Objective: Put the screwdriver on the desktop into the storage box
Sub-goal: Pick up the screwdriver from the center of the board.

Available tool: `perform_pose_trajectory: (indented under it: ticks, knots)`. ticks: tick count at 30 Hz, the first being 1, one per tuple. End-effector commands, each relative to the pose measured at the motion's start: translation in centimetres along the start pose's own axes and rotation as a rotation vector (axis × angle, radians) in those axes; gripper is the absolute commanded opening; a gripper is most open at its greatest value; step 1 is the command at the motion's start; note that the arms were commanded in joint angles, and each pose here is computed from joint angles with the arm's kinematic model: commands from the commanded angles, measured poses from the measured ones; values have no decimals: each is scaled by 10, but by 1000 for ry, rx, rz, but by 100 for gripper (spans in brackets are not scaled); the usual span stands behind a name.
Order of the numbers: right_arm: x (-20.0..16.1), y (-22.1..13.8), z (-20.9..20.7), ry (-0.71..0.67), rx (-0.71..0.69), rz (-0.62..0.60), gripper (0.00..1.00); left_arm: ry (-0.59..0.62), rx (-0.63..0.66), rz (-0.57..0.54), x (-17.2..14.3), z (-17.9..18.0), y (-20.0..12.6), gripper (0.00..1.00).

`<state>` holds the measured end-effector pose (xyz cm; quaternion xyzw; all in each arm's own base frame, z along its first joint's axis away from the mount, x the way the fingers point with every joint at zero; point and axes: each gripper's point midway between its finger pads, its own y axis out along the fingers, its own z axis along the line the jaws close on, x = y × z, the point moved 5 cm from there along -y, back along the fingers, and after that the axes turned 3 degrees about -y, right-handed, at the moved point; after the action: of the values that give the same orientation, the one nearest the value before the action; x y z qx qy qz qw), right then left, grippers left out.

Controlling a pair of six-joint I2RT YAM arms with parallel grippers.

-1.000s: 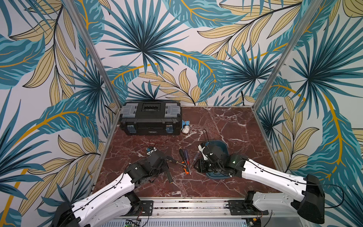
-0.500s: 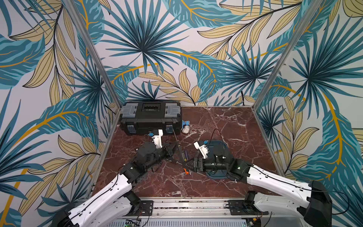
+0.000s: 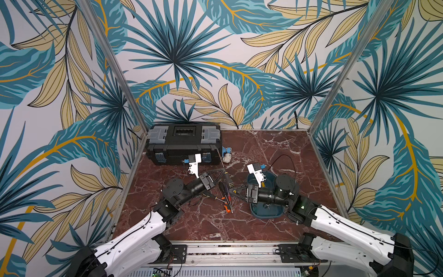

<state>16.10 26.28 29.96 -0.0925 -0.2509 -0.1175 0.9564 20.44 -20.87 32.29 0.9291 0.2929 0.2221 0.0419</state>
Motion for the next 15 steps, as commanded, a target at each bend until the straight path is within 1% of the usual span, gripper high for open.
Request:
perform_pose_trajectory:
  ticks: [1,2,4,8,11,13,14,15]
  knots:
    - [5,-1,12,-21,51,-7,65,12,-72,-3,0,-8,-3,0]
    - [5,-1,12,-21,50,-6,62,12,-76,-2,0,-8,-3,0]
    - [4,-2,11,-19,45,-6,50,9,-73,-1,0,-6,-3,0]
    - [4,-3,14,-23,54,-5,30,5,-39,8,-3,2,-2,0]
    - [4,-3,15,-31,54,8,13,10,20,17,-5,13,-2,0]
    - [4,-3,11,-31,14,12,4,16,95,24,-6,24,-1,0]
    - [3,-4,7,-33,-24,16,0,29,143,34,-7,30,-1,8]
    - [4,-4,3,-34,-71,20,0,41,200,49,-8,36,-1,29]
